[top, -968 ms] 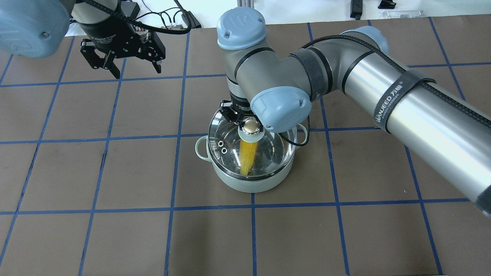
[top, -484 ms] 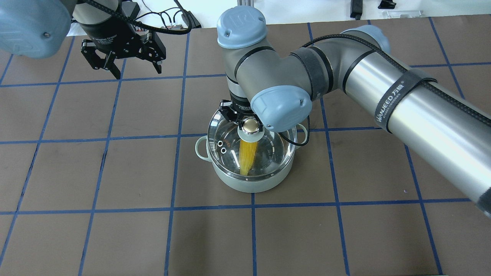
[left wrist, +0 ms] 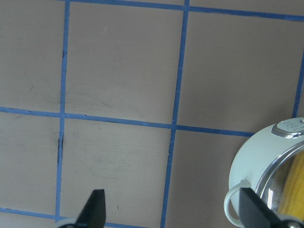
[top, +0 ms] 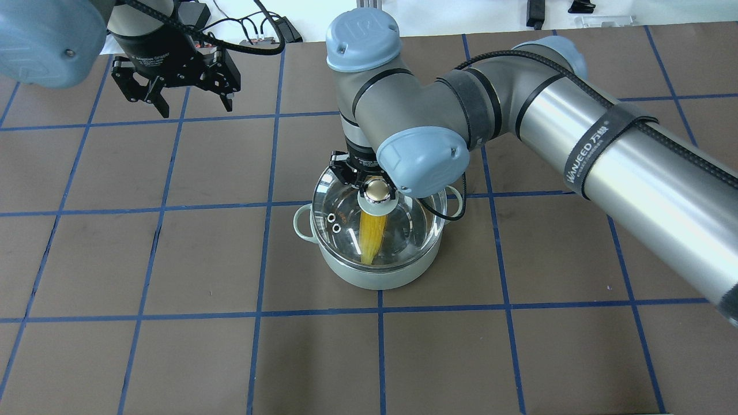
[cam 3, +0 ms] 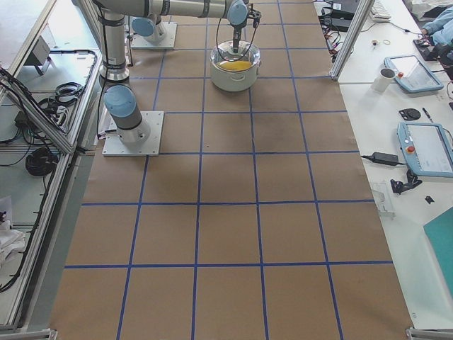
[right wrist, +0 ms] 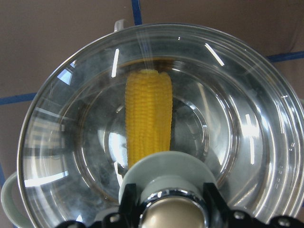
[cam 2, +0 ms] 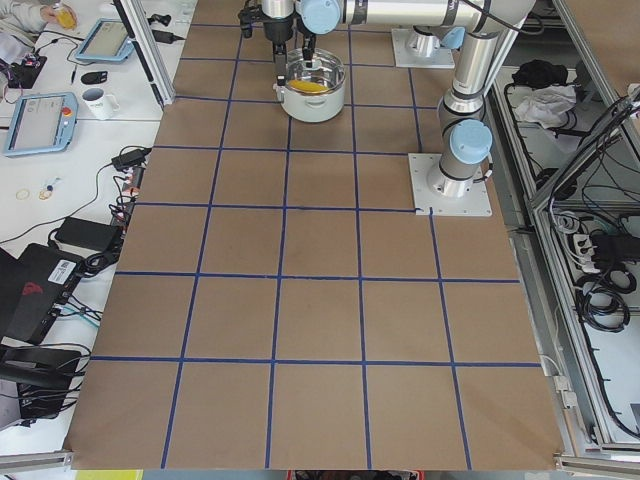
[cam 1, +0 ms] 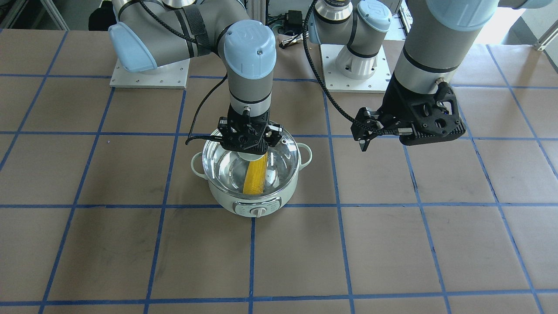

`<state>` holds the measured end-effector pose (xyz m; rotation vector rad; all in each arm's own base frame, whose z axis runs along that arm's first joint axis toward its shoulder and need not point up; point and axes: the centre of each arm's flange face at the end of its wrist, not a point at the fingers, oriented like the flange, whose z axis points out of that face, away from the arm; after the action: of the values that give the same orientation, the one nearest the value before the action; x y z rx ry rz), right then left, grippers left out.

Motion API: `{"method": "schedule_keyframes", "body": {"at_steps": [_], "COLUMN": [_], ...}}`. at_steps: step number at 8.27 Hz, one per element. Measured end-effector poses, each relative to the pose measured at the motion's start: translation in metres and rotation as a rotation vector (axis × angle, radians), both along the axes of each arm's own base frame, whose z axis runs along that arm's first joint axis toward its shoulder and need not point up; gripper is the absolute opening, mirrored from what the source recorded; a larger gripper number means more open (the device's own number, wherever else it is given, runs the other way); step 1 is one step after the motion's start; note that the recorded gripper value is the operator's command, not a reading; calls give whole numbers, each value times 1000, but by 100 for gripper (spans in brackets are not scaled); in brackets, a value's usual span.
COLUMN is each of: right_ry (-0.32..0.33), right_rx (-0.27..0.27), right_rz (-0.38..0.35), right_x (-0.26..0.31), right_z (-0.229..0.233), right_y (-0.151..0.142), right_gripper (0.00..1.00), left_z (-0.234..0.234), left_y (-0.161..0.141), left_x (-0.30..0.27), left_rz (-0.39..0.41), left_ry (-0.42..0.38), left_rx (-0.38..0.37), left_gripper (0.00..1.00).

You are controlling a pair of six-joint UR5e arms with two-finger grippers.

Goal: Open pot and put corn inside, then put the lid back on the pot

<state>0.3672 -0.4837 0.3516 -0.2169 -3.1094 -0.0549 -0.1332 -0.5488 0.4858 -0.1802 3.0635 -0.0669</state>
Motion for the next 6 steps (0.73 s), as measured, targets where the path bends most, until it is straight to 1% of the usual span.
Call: {"method": "schedule_keyframes", "body": {"at_steps": [2, 6], "right_ry": [-5, -23], "right_rx": [19, 26], "right_rz": [0, 2], "right_x": [1, 3], "right_z": [-2, -3], "right_y": [1, 1], "right_gripper": [26, 25], "left_z": [0, -5], "left_y": [0, 0], "left_x": [1, 0], "left_rz": [-1, 5], "left_ry": [-11, -12], "left_rx": [-1, 9], "left_gripper": [100, 100]}}
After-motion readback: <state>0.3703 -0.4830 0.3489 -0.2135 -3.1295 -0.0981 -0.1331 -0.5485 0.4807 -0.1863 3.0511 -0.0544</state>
